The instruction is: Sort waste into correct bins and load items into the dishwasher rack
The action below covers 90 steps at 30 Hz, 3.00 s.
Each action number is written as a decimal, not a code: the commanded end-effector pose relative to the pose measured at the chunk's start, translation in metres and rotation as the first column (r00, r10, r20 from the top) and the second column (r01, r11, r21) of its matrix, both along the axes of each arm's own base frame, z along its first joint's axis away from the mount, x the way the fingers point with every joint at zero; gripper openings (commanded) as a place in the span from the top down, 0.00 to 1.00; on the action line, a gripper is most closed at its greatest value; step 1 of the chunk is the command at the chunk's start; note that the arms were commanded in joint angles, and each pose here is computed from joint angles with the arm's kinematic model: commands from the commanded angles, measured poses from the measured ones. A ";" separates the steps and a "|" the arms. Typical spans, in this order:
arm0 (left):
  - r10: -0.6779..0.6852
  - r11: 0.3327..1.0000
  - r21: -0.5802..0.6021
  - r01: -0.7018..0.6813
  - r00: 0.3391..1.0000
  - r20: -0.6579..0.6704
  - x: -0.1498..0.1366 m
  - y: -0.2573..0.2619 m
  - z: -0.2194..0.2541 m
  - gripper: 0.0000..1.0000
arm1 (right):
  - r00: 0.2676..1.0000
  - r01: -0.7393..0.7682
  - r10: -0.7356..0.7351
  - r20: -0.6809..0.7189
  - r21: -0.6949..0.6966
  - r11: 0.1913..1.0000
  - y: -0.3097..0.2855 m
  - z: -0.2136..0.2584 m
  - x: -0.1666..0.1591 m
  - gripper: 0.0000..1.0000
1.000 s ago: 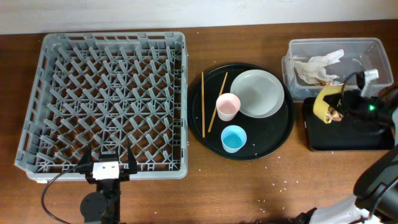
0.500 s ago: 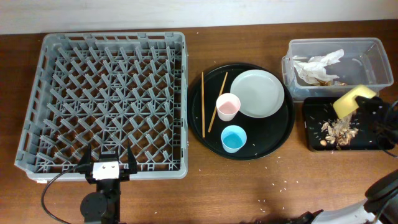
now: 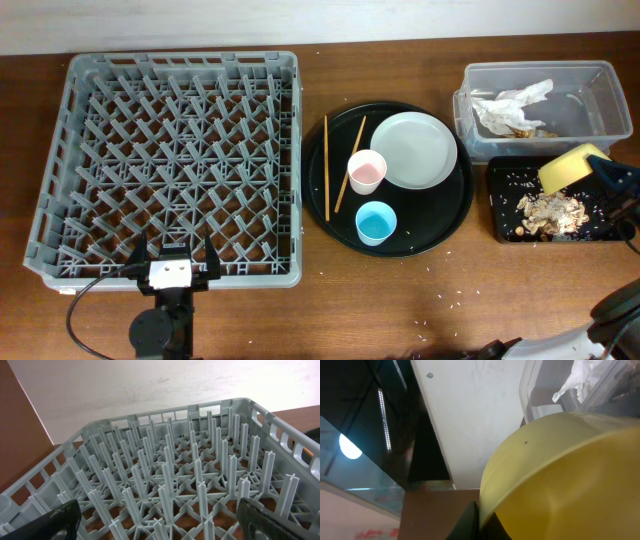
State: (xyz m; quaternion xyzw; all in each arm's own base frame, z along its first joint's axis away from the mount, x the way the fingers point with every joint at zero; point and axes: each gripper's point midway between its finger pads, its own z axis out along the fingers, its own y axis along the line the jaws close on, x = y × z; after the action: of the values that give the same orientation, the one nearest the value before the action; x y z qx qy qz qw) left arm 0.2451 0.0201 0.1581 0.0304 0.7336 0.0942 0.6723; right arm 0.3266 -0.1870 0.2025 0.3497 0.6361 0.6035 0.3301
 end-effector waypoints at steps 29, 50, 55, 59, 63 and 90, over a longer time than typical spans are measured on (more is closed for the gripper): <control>-0.007 1.000 0.011 0.007 1.000 -0.005 0.000 -0.001 -0.002 0.01 | 0.631 -0.774 0.012 -0.776 -0.629 0.067 0.271 -0.140 -0.006 0.96; -0.007 1.000 0.011 0.007 1.000 -0.005 0.000 -0.001 -0.002 0.01 | 0.494 -0.868 0.238 -0.836 -0.489 0.083 0.312 -0.078 -0.024 0.47; -0.007 1.000 0.011 0.007 1.000 -0.005 0.000 -0.001 -0.002 0.01 | 0.455 -0.887 0.240 -0.858 -0.461 0.036 0.321 -0.118 -0.041 0.51; -0.007 1.000 0.011 0.007 1.000 -0.005 0.000 -0.001 -0.002 0.01 | 0.479 -0.875 0.220 -0.850 -0.482 0.042 0.318 -0.140 -0.040 0.63; -0.007 1.000 0.011 0.007 1.000 -0.005 0.000 -0.001 -0.002 0.01 | 0.502 -0.863 0.209 -0.839 -0.500 0.070 0.319 -0.145 -0.035 0.96; -0.158 0.963 -0.257 0.081 0.943 -0.293 0.048 -0.027 0.107 0.01 | 0.737 -0.662 0.423 -0.527 -0.691 0.292 0.337 0.008 -0.011 0.96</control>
State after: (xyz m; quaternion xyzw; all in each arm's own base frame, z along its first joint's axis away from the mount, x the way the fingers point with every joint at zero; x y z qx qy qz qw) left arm 0.2724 0.0087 0.2394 -0.0132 0.8161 0.0038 0.5777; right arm 0.3103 0.1377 0.1859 -0.0174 0.9741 0.1858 0.1276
